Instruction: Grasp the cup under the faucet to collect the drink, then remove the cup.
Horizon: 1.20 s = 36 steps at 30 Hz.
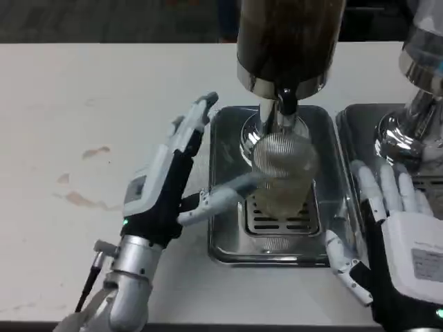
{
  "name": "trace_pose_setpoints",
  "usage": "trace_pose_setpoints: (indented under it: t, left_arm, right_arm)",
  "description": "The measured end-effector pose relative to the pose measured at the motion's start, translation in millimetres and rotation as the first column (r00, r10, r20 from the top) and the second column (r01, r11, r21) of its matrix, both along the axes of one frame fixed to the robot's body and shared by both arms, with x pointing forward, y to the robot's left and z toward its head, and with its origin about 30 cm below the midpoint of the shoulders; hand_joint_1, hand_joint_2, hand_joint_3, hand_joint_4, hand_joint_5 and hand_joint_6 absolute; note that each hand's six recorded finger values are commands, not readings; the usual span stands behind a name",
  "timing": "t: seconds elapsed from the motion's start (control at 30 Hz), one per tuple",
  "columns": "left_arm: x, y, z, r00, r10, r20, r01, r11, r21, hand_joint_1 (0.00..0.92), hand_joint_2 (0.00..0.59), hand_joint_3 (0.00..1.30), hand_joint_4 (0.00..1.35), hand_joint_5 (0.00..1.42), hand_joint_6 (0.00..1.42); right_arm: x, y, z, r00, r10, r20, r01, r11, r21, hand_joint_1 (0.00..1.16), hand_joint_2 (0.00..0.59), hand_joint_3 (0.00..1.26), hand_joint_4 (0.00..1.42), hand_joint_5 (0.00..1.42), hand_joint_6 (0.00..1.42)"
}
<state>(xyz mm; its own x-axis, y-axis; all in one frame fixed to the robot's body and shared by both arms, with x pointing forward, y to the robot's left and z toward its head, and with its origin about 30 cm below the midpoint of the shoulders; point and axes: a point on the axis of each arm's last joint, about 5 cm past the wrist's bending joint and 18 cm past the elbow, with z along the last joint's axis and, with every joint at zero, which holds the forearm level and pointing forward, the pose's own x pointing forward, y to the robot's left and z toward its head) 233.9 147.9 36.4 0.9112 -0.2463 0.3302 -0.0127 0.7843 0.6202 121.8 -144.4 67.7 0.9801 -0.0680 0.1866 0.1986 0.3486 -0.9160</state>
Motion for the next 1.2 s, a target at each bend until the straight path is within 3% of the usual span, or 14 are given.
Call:
trace_pose_setpoints:
  t: [0.13, 0.3, 0.4, 0.5, 0.63, 0.77, 1.0, 1.2]
  left_arm:
    - [-4.0, 8.9, 0.2, 1.0, 0.008, -0.005, -0.008, 1.0, -0.009, 0.0, 0.005, 0.0, 0.0, 0.09, 0.0]
    - [-18.3, 23.2, 5.1, 0.999, -0.033, 0.018, 0.035, 0.994, -0.105, 0.0, 0.041, 0.0, 0.0, 0.07, 0.0]
    - [-20.1, 35.2, 18.2, 0.996, -0.081, 0.045, 0.088, 0.979, -0.182, 0.0, 0.06, 0.0, 0.0, 0.06, 0.0]
    - [-17.6, 39.8, 37.0, 0.981, -0.165, 0.103, 0.185, 0.954, -0.235, 0.0, 0.064, 0.0, 0.0, 0.06, 0.0]
    - [-12.5, 39.3, 61.4, 0.945, -0.287, 0.159, 0.322, 0.904, -0.282, 0.0, 0.067, 0.0, 0.0, 0.05, 0.0]
    - [-8.2, 36.2, 78.3, 0.905, -0.392, 0.166, 0.424, 0.862, -0.278, 0.0, 0.068, 0.0, 0.0, 0.05, 0.0]
    - [3.5, 27.8, 90.2, 0.867, -0.484, 0.123, 0.499, 0.832, -0.242, 0.0, 0.072, 0.0, 0.0, 0.11, 0.05]
    - [18.6, 10.9, 106.7, 0.81, -0.568, 0.144, 0.586, 0.787, -0.193, 0.0, 0.073, 0.0, 0.0, 0.12, 0.06]
  right_arm:
    - [5.0, -4.4, -0.9, 0.9995, 0.03, -0.008, -0.03, 0.999, -0.029, 0.1, 0.501, 0.08, 0.0, 0.0, 0.08]
    - [13.4, -10.2, 0.2, 0.9993, 0.038, -0.002, -0.038, 0.998, -0.053, 0.1, 0.501, 0.08, 0.0, 0.0, 0.08]
    - [14.0, -12.3, -3.0, 0.9994, 0.027, -0.021, -0.028, 0.999, -0.047, 0.1, 0.501, 0.08, 0.0, 0.0, 0.08]
    - [14.8, -13.7, -3.2, 0.9995, 0.02, -0.022, -0.021, 0.999, -0.04, 0.1, 0.5, 0.08, 0.0, 0.0, 0.08]
    - [14.6, -14.0, -3.9, 0.9995, 0.017, -0.027, -0.018, 0.999, -0.032, 0.1, 0.497, 0.08, 0.0, 0.0, 0.08]
    - [14.1, -14.2, -4.5, 0.9995, 0.011, -0.03, -0.012, 1.0, -0.028, 0.11, 0.496, 0.08, 0.0, 0.0, 0.08]
    - [12.5, -11.7, -5.5, 0.9994, 0.001, -0.036, -0.002, 1.0, -0.008, 0.11, 0.495, 0.08, 0.0, 0.0, 0.08]
    - [12.6, -8.3, -5.7, 0.9994, -0.004, -0.035, 0.005, 1.0, 0.012, 0.12, 0.495, 0.08, 0.0, 0.0, 0.08]
